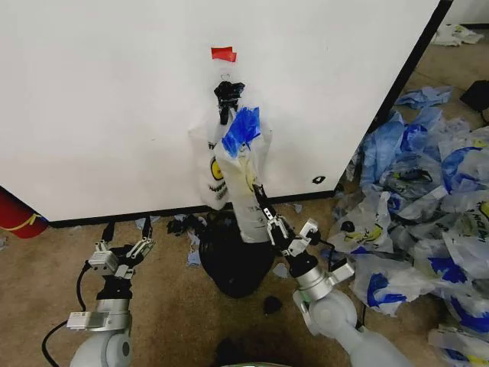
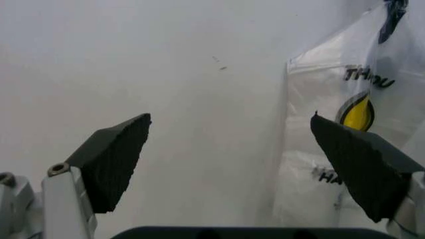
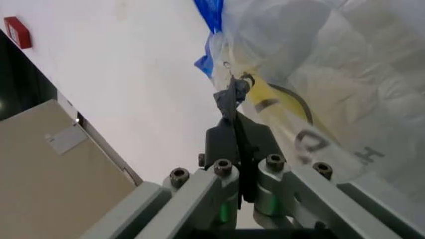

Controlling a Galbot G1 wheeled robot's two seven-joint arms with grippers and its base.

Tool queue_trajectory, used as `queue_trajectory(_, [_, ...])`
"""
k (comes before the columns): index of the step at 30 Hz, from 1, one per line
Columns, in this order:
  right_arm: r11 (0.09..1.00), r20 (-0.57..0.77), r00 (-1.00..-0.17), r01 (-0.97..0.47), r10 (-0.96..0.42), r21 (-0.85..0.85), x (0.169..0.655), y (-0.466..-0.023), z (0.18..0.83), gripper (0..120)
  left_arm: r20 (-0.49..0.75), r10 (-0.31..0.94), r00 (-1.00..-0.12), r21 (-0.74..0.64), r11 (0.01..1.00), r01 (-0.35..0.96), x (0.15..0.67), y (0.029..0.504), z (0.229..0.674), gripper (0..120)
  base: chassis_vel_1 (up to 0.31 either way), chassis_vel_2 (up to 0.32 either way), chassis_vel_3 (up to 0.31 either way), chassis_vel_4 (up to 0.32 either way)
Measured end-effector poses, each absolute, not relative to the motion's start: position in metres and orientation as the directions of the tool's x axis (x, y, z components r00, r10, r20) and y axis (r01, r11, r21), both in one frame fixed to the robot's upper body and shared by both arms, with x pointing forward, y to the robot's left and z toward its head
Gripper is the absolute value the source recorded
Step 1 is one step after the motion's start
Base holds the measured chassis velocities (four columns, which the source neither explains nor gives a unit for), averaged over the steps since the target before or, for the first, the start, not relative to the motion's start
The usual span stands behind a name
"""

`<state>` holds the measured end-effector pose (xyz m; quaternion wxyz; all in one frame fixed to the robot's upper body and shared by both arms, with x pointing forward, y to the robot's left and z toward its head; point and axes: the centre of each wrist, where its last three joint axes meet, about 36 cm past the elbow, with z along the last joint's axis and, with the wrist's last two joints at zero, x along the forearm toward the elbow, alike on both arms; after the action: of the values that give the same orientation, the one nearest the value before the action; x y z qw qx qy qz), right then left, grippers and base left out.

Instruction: Pick up the garbage bag from the wall and place it over the trash bin.

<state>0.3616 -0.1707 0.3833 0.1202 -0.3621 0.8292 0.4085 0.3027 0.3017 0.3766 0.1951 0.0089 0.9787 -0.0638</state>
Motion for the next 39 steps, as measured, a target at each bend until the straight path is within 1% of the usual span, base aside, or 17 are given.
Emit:
queue_trajectory(13, [0.449, -0.481, -0.740, -0.669, -0.469, 0.592, 0.323, -0.178, 0.362, 0, -0.384, 0.004, -0.924, -0.115, 0.992, 0.052, 0.304, 0.303, 0.378, 94, 0.000, 0.000, 0.000, 0.000])
queue_trajectory(39, [0.515, -0.491, -0.771, -0.636, -0.405, 0.575, 0.265, -0.184, 0.345, 0, -0.384, 0.022, -0.923, -0.102, 0.993, 0.066, 0.304, 0.311, 0.378, 94, 0.000, 0.000, 0.000, 0.000])
